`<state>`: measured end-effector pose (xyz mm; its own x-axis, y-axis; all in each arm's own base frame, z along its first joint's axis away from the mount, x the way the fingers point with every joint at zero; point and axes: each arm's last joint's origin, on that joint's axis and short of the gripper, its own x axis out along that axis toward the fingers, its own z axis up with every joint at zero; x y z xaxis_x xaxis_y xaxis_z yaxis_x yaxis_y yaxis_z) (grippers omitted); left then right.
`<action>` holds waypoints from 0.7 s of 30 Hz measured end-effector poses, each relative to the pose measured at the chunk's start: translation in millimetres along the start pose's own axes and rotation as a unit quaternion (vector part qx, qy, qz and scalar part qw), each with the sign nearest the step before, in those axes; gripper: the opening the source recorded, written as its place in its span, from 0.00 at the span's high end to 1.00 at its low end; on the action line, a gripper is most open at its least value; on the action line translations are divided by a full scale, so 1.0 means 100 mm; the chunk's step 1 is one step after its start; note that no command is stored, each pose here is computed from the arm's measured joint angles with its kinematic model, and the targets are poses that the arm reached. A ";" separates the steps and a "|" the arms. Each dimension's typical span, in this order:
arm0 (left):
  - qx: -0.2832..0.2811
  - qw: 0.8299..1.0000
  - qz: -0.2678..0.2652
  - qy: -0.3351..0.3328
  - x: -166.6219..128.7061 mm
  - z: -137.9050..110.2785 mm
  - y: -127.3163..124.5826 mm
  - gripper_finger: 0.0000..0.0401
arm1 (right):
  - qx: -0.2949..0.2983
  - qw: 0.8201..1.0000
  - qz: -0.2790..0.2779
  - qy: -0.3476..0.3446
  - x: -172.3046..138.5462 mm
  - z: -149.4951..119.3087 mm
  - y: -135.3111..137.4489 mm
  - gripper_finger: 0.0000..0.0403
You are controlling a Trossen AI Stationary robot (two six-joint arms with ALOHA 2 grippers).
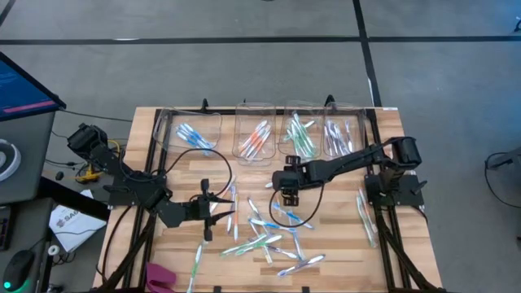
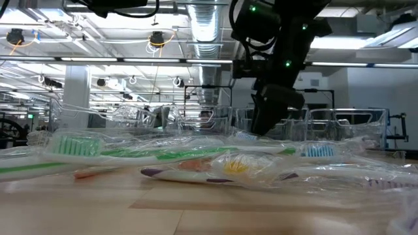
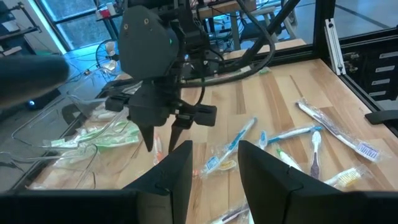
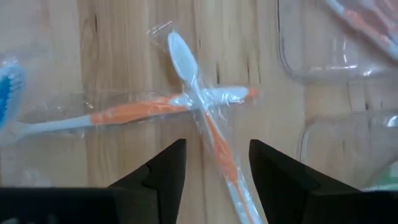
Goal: Pick & Place Toothbrushes
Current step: Put the orange toothbrush into the middle left transparent bin
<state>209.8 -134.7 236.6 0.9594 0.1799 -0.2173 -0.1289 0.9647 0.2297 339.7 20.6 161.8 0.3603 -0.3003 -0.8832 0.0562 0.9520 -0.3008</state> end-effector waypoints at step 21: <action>0.000 1.000 0.000 0.000 0.00 0.00 0.00 0.70 | -0.037 0.998 0.009 0.059 0.32 0.00 0.12 0.62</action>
<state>209.8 -134.7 236.6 0.9594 0.1797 -0.2172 -0.1289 0.9649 0.2290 352.2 22.8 130.0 0.2490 -0.2917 -0.9235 -0.0195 0.9519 -0.3059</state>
